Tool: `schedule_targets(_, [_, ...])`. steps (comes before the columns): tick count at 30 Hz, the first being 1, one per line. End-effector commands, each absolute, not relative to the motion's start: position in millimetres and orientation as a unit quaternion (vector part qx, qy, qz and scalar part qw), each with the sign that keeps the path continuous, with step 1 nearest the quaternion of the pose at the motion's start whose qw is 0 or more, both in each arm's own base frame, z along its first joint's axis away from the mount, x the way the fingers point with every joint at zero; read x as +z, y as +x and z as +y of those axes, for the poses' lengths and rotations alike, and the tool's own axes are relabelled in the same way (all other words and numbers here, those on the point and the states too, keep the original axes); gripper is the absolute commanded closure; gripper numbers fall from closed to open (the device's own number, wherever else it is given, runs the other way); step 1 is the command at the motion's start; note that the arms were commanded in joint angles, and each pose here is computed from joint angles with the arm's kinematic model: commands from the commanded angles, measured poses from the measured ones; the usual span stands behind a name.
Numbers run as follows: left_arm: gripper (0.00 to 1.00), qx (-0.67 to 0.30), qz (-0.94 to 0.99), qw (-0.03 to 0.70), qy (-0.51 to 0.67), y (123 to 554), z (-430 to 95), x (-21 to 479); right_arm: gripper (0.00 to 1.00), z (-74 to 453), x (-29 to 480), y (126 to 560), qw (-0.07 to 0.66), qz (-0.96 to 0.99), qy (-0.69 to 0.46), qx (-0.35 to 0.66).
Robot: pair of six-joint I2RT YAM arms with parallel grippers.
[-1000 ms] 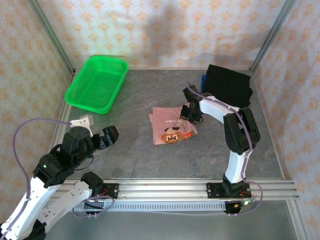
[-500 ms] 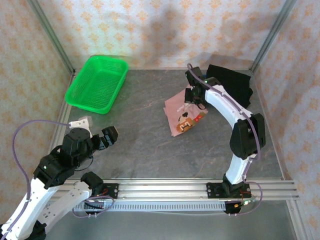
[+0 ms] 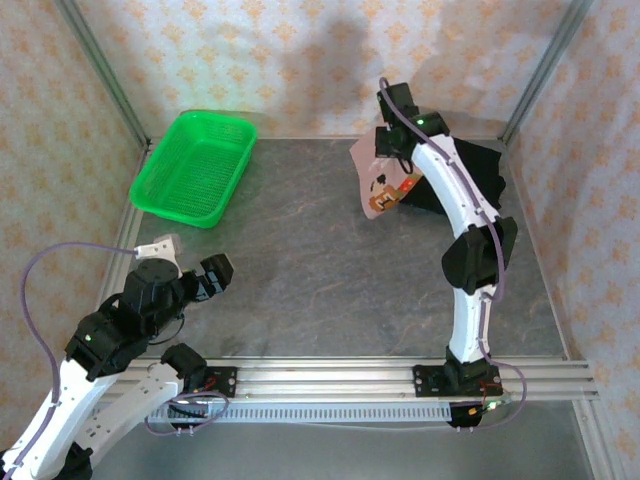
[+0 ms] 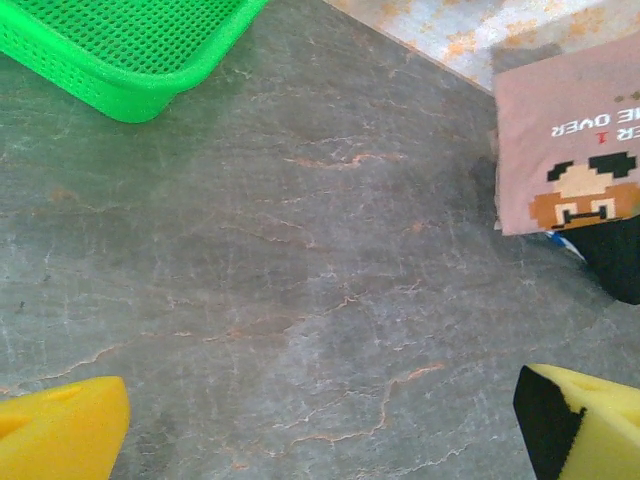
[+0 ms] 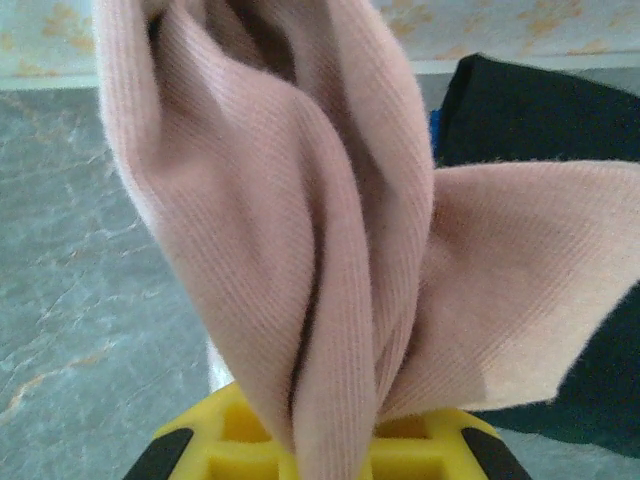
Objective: Fold and stack the t-shirts
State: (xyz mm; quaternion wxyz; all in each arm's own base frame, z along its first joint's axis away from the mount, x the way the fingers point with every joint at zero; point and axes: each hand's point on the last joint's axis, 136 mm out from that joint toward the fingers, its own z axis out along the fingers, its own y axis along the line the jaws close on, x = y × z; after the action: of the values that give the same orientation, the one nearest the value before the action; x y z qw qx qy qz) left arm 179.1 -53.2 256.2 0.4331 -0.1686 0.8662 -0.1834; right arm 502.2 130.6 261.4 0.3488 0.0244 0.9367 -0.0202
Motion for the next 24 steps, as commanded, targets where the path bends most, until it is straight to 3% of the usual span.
schedule_targets(1, [0.00, -0.153, 0.867, 0.440, -0.179, 175, -38, 254, 1.00, 106, 289, 504, 0.366, 0.929, 0.046, -0.035])
schedule_targets(13, [0.00, -0.149, 0.868, 0.440, -0.174, 181, -42, 250, 1.00, 21, 317, 493, 0.385, 0.906, 0.175, 0.011])
schedule_targets(24, [0.00, -0.128, 0.882, 0.424, -0.160, 182, -42, 245, 1.00, -64, 251, 498, 0.358, 0.884, 0.296, 0.044])
